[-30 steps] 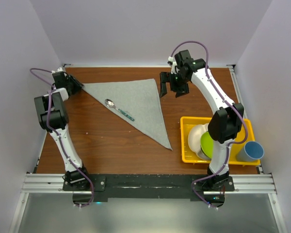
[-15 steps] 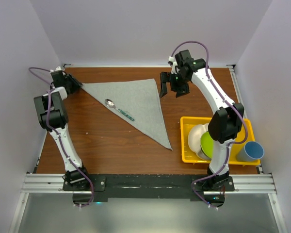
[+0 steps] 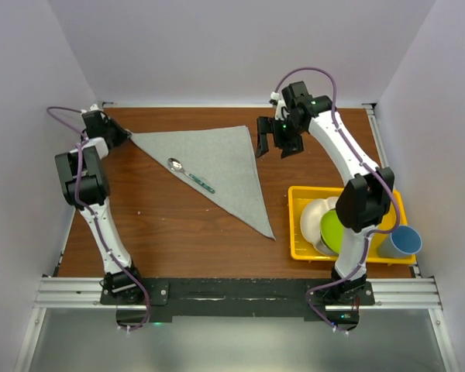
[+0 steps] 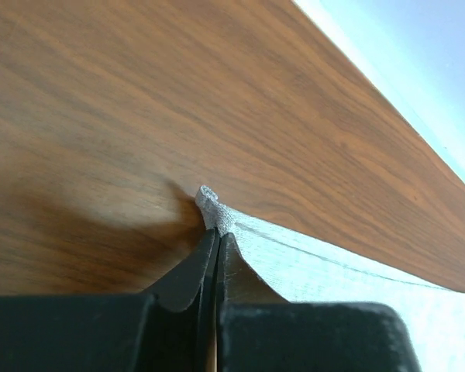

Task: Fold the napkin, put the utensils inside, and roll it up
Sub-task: Fold the napkin

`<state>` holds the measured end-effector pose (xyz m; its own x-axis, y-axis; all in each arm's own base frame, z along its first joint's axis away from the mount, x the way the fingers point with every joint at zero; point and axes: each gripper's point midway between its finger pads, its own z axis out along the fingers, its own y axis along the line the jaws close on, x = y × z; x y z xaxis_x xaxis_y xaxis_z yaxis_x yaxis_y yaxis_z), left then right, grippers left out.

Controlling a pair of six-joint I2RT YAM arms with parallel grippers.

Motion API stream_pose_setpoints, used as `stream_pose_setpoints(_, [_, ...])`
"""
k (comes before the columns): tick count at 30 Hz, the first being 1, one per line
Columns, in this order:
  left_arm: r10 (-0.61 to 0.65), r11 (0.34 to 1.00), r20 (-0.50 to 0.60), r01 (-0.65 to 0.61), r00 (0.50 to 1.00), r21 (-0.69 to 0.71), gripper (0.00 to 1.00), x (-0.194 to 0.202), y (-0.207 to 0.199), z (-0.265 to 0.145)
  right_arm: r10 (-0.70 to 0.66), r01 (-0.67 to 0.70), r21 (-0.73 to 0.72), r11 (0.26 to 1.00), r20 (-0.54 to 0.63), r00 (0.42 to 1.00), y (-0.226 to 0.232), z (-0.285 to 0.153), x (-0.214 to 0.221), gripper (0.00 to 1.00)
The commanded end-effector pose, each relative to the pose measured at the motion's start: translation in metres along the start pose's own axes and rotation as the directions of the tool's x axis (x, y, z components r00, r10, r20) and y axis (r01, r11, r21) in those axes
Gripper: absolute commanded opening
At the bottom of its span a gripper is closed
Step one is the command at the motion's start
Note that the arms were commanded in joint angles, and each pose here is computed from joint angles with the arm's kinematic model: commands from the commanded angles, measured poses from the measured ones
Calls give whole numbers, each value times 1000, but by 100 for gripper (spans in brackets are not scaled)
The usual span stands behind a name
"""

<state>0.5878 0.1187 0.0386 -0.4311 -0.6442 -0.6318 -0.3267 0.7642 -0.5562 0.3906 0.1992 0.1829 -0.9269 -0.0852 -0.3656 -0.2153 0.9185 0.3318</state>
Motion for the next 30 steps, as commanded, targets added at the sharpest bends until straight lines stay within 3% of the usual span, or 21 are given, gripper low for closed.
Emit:
stream_pose_setpoints(1, [56, 988, 165, -78, 985, 132, 0, -55, -87, -39, -26, 30, -63, 998, 54, 998, 14, -36, 11, 98])
stream_pose_setpoints(5, [107, 974, 180, -139, 978, 178, 0, -43, -142, -67, -47, 56, -81, 995, 99, 994, 17, -53, 22, 98])
stream_pose_setpoints(11, [163, 948, 124, -190, 979, 256, 0, 11, -202, -98, -72, 89, -115, 989, 147, 986, 25, -80, 36, 98])
stream_pose_setpoints(17, [217, 925, 65, -226, 974, 304, 0, 63, -227, -133, -68, 94, -142, 985, 178, 982, 30, -96, 51, 98])
stream_pose_setpoints(30, [279, 902, -123, -216, 953, 373, 0, 177, -221, -159, -57, 81, -145, 986, 162, 985, 25, -96, 74, 98])
